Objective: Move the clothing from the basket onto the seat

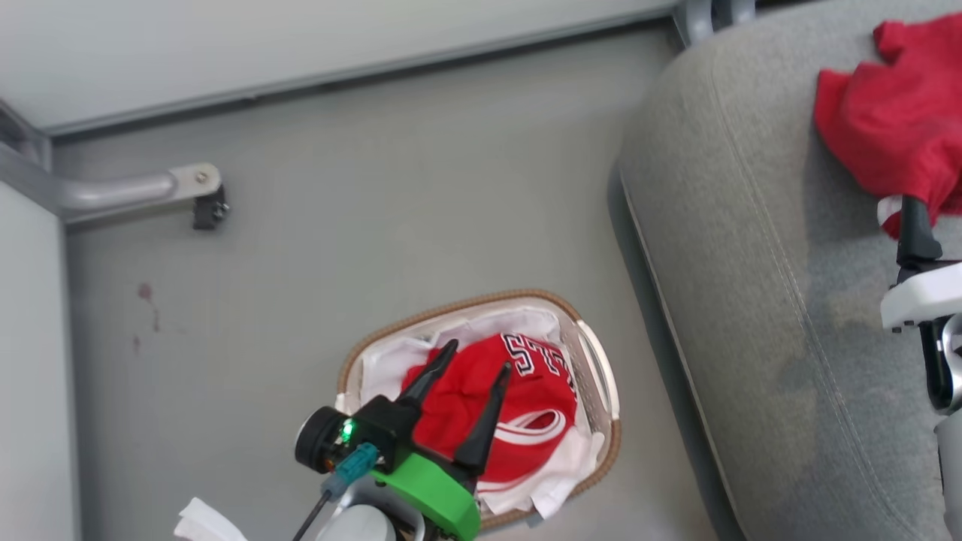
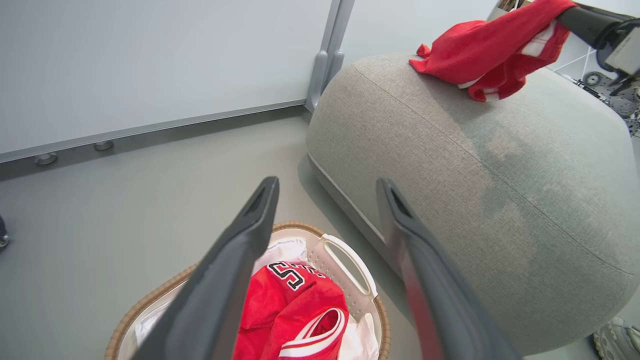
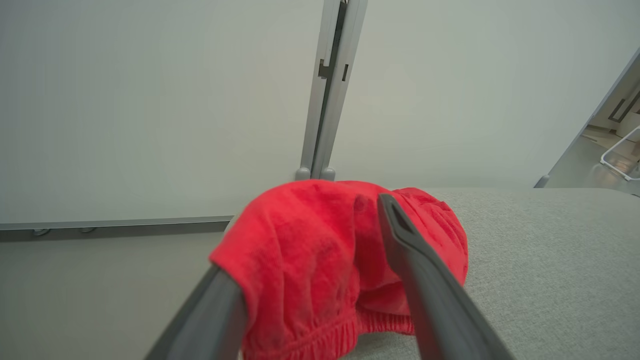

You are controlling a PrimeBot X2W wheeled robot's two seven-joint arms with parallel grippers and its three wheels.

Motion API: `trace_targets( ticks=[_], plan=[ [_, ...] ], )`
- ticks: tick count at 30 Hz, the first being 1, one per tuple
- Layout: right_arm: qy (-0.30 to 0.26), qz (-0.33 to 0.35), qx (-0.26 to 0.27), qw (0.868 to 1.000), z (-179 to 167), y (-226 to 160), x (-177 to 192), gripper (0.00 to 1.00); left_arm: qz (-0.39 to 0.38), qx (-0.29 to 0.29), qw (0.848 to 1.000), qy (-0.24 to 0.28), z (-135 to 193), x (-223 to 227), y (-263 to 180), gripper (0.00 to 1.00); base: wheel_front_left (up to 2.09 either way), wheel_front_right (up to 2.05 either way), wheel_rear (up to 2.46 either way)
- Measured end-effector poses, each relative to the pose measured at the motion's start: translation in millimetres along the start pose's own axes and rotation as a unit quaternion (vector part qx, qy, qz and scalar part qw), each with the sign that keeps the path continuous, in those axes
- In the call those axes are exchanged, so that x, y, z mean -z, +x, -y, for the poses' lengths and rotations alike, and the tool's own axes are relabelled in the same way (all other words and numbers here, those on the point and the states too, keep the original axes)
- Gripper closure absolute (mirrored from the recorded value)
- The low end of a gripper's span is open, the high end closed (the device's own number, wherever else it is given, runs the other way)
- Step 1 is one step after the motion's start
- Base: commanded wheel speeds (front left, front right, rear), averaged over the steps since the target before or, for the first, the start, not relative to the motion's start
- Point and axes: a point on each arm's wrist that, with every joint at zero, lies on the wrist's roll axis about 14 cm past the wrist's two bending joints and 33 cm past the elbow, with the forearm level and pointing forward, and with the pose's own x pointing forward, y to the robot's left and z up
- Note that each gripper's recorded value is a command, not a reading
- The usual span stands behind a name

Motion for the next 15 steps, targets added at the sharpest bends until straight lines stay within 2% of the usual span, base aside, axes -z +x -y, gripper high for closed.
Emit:
trace_targets(
  ticks=[3, 15],
  plan=[
    [0.006, 0.006, -0.009, 1.000, -6, -6, -7, 0.00, 0.020, -0.029, 0.999, 0.014, -10, -15, -11, 0.00, 0.00, 0.00, 0.00],
    [0.019, -0.046, -0.031, 0.998, -25, -62, 20, 0.00, 0.084, -0.143, 0.985, 0.050, -54, -59, -61, 0.00, 0.00, 0.00, 0.00]
  ],
)
